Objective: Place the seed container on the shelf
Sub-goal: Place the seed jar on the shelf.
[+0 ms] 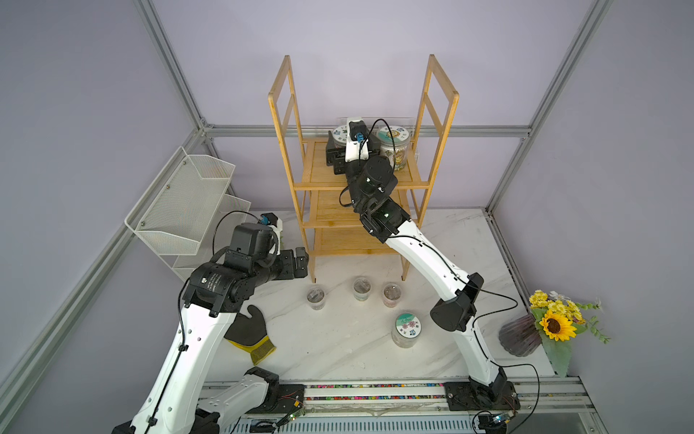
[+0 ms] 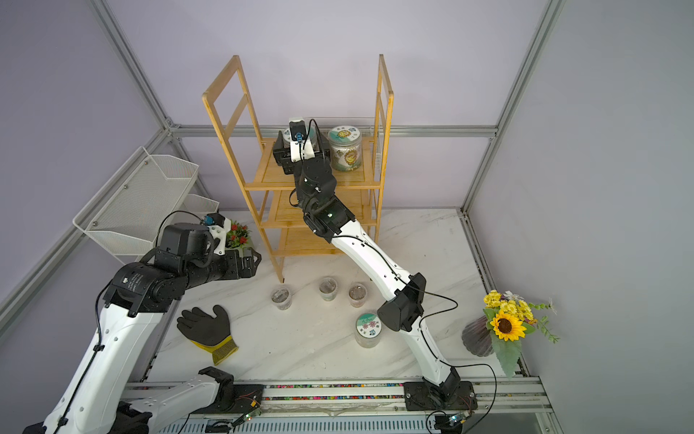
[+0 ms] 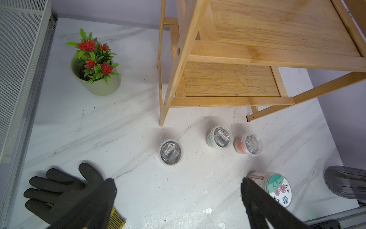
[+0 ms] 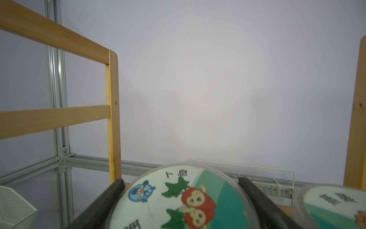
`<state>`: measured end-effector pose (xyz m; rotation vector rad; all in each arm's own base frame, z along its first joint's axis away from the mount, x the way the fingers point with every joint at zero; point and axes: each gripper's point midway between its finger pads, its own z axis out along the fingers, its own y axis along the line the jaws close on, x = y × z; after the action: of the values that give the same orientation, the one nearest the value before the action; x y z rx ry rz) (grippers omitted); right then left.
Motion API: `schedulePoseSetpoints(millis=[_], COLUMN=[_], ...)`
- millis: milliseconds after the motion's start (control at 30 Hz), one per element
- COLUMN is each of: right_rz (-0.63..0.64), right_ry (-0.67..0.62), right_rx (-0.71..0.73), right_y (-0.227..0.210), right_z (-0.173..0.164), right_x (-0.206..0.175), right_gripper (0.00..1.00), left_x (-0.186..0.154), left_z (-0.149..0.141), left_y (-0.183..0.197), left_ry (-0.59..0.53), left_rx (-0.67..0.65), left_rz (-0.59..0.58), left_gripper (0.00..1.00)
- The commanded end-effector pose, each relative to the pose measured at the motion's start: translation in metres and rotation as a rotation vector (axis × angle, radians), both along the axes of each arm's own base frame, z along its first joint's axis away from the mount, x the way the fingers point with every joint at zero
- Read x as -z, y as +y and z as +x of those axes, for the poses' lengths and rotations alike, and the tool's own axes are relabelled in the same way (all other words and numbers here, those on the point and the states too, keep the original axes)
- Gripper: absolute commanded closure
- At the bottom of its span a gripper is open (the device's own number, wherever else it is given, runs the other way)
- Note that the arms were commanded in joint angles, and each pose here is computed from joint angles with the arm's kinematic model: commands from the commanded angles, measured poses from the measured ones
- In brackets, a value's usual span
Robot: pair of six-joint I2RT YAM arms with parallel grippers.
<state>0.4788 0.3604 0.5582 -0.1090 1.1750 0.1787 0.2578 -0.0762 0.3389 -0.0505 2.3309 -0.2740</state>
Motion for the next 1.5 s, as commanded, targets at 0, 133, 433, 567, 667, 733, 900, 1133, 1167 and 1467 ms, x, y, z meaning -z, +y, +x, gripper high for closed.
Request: schedulePoseSetpoints(millis=[0,133,433,567,667,733,900,1133,1167,1467], right_rz=[0.075,0.074,0.072,0.076,0.075,0.078,0.085,0.079,0.076,0.075], right_ry=[-0.027,-0.024,-0.011,-0.007,0.002,0.007,0.023,0.034,0.037,0.043], right_rx=[0.036,0.046,0.065,0.069,0.062,0.054,0.042,0.042,0.042,0.039], right_y=[-0.033,-0.035,-0.039,-0.042,-0.04,-0.039,-0.039,-0.038,-0.037,-0.037], right_z=[-0.014,-0.014,-0.011,-0.01,-0.009,-0.01,-0.011,-0.012,-0.011,-0.011], right_x=[-0.032,-0.032,-0.029,-0.029,-0.026,-0.026,-0.025,-0.022,-0.021,-0.019], right_gripper=[0.67,0.66,0.64,0.62,0.61,0.61,0.6,0.56,0.54,0.48], left_x=[-0.015,-0.016,-0.015,-0.015,-0.015,-0.015,-0.015,-0.014,-0.014,-0.015], left_z=[0.003,0.003,0.003,0.003,0.002,0.002,0.001,0.0,0.0,0.0], left_y=[0.001,0.001,0.001,0.001,0.001,0.002,0.001,0.003,0.003,0.002], left_ry=[-0.049,-0.048,-0.045,-0.045,-0.044,-0.045,-0.043,-0.041,-0.042,-0.042], left_rx=[-0.01,-0.011,-0.012,-0.011,-0.011,-0.013,-0.007,-0.01,-0.011,-0.01], left_rz=[-0.025,-0.025,-0.028,-0.028,-0.025,-0.024,-0.022,-0.016,-0.016,-0.016], left_gripper=[0.0,0.0,0.0,0.0,0.0,0.0,0.0,0.0,0.0,0.0])
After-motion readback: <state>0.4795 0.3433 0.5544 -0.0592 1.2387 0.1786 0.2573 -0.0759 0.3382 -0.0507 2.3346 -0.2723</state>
